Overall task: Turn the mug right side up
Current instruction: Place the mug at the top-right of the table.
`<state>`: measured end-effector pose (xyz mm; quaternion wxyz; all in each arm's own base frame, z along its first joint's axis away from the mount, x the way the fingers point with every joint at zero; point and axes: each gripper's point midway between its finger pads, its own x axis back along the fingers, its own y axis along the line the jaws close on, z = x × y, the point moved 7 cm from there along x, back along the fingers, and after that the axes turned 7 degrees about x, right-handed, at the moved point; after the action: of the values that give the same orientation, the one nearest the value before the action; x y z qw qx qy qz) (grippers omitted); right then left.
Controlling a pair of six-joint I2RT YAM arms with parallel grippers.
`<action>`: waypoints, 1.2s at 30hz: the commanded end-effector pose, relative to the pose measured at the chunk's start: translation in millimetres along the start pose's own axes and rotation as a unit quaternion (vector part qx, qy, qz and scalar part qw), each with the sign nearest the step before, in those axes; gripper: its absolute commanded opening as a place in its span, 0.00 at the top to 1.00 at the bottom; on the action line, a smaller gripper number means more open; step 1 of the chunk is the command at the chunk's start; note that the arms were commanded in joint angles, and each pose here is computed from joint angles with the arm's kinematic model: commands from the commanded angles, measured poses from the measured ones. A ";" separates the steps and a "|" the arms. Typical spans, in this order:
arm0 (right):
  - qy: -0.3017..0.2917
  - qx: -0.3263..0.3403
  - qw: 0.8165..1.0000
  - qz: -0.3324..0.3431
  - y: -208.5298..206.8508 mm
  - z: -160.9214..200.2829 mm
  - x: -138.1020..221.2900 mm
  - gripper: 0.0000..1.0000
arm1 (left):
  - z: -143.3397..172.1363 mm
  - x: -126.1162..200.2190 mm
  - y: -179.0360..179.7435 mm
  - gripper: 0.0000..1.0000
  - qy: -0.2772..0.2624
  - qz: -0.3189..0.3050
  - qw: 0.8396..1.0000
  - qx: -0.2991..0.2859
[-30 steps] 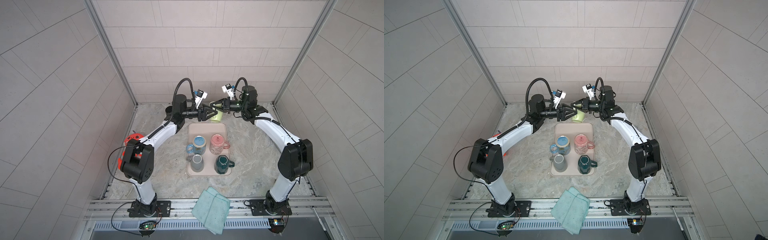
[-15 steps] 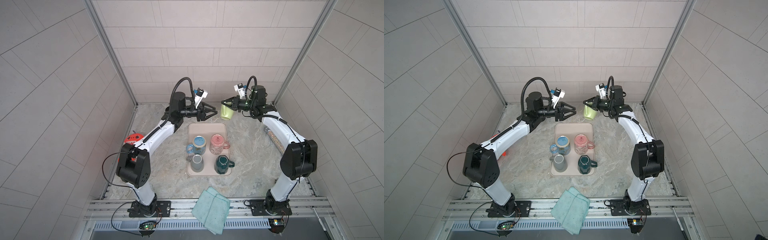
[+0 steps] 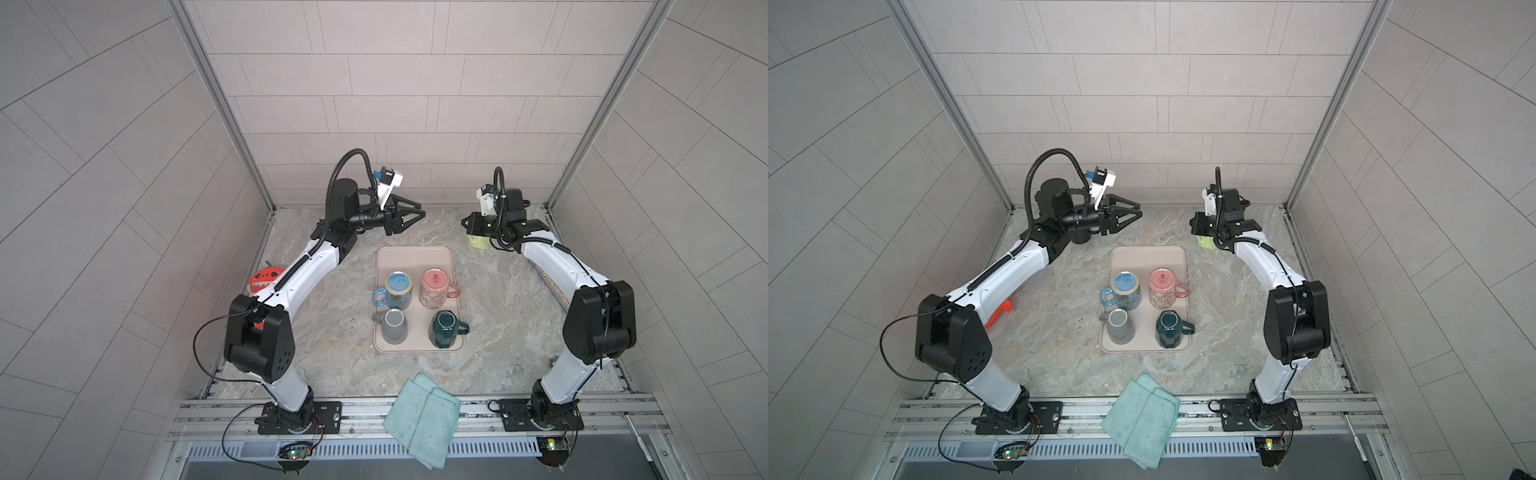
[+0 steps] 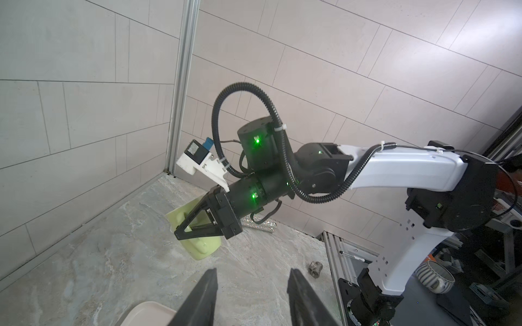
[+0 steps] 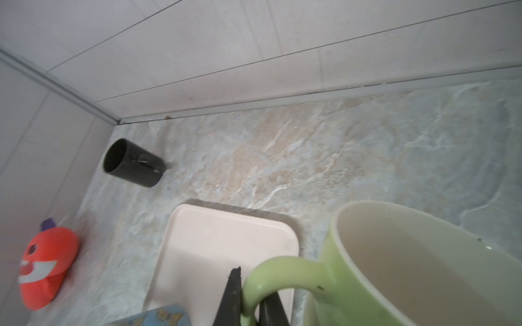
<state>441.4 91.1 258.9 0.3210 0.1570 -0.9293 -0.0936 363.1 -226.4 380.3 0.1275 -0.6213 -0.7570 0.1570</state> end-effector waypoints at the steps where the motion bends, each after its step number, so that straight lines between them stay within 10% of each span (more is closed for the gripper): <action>1: -0.133 0.057 0.987 0.074 -0.5 -37.4 19.4 1.00 | -14.6 7.9 -10.9 0.54 -0.027 0.000 0.999 -0.031; 20: -0.309 0.117 0.921 0.208 -18.1 -1.7 -26.9 1.00 | -6.7 6.8 12.8 0.55 -0.063 -0.008 0.998 -0.008; 36: -0.332 0.114 0.904 0.243 -33.1 -4.8 -73.9 1.00 | -4.0 9.4 25.1 0.53 -0.076 -0.025 0.997 0.000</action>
<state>498.6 87.1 176.8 0.0679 -0.0513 -0.9952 0.0476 382.5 -215.1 376.1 0.0894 -0.5893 -0.7770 0.2027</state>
